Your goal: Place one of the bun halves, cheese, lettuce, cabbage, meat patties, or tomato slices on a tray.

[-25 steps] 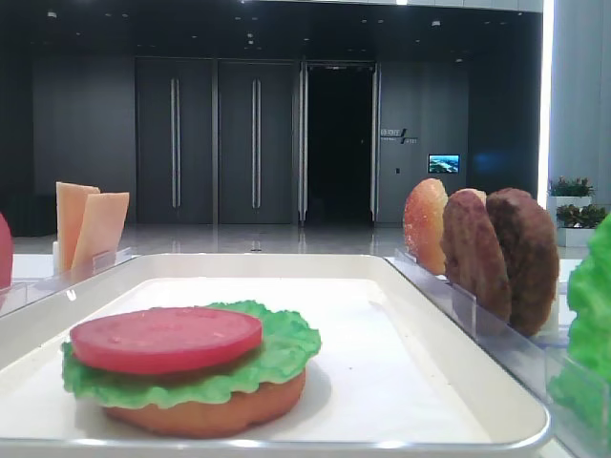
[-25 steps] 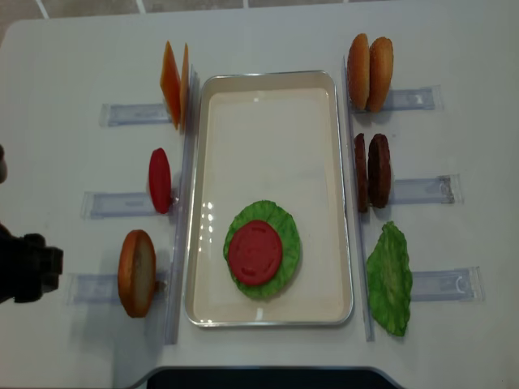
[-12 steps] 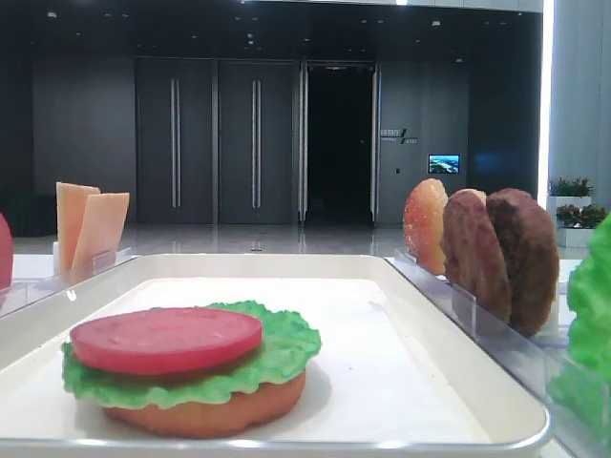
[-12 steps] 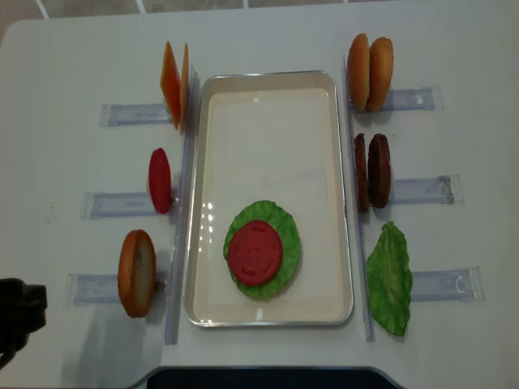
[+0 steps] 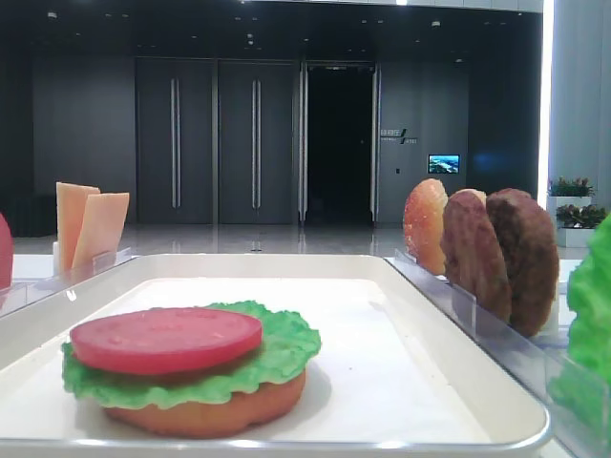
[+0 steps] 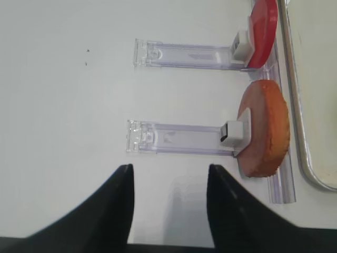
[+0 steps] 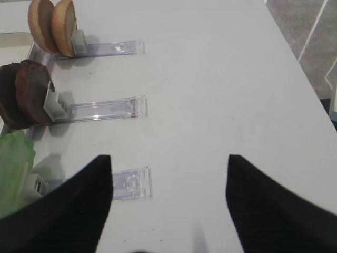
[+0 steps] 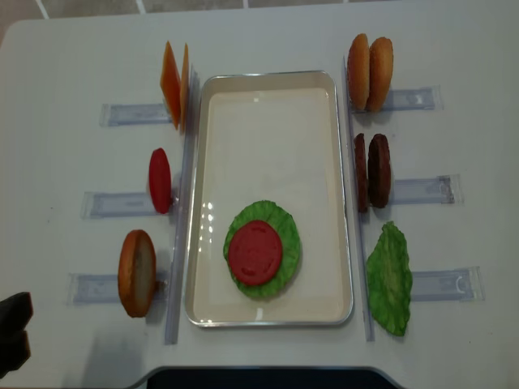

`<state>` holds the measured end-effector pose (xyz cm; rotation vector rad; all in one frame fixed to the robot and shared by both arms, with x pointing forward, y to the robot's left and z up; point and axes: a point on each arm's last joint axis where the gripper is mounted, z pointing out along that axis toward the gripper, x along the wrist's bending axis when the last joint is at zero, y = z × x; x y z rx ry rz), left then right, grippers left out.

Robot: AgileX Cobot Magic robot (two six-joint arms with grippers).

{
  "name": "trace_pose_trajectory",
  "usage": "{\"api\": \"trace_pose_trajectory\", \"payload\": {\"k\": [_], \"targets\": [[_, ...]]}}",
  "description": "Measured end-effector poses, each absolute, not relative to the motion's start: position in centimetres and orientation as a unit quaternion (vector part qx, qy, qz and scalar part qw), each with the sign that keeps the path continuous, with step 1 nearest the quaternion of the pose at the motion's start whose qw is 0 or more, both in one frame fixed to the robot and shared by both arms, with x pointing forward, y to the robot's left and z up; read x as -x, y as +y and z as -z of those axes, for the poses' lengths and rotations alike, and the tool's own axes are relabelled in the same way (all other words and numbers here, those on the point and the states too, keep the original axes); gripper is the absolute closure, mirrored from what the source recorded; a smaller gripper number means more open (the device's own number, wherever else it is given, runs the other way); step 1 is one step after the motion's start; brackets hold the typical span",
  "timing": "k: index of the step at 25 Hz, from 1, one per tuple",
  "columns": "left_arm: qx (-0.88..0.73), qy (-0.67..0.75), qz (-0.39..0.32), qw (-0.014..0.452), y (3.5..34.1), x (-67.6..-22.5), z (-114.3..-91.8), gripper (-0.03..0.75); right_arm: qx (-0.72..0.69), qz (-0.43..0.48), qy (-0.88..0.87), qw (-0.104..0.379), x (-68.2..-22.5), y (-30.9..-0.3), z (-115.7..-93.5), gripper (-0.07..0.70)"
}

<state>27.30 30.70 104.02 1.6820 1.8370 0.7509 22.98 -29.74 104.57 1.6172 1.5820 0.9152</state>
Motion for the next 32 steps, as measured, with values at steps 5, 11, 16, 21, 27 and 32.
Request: {"api": "trace_pose_trajectory", "payload": {"k": [5, 11, 16, 21, 27, 32], "targets": [[-0.607, 0.667, -0.307, 0.304, 30.8, -25.6, -104.2, 0.370, -0.622, -0.352, 0.609, 0.343, -23.0, -29.7, -104.6, 0.161], [-0.594, 0.655, -0.330, 0.331, 30.8, -24.3, -104.3, 0.370, -0.622, -0.352, 0.609, 0.343, -23.0, -29.7, -104.6, 0.161], [-0.584, 0.647, -0.344, 0.349, 30.9, -23.5, -104.2, 0.370, -0.622, -0.352, 0.609, 0.343, -23.0, -29.7, -104.6, 0.161], [-0.581, 0.644, -0.349, 0.355, 30.9, -23.2, -104.2, 0.370, -0.622, -0.352, 0.609, 0.343, -23.0, -29.7, -104.6, 0.161], [-0.581, 0.644, -0.349, 0.355, 30.9, -23.2, -104.2, 0.370, -0.622, -0.352, 0.609, 0.344, -23.0, -29.8, -104.6, 0.161], [-0.581, 0.644, -0.349, 0.355, 30.9, -23.2, -104.2, 0.370, -0.622, -0.352, 0.609, 0.344, -23.0, -29.8, -104.6, 0.161]]}}
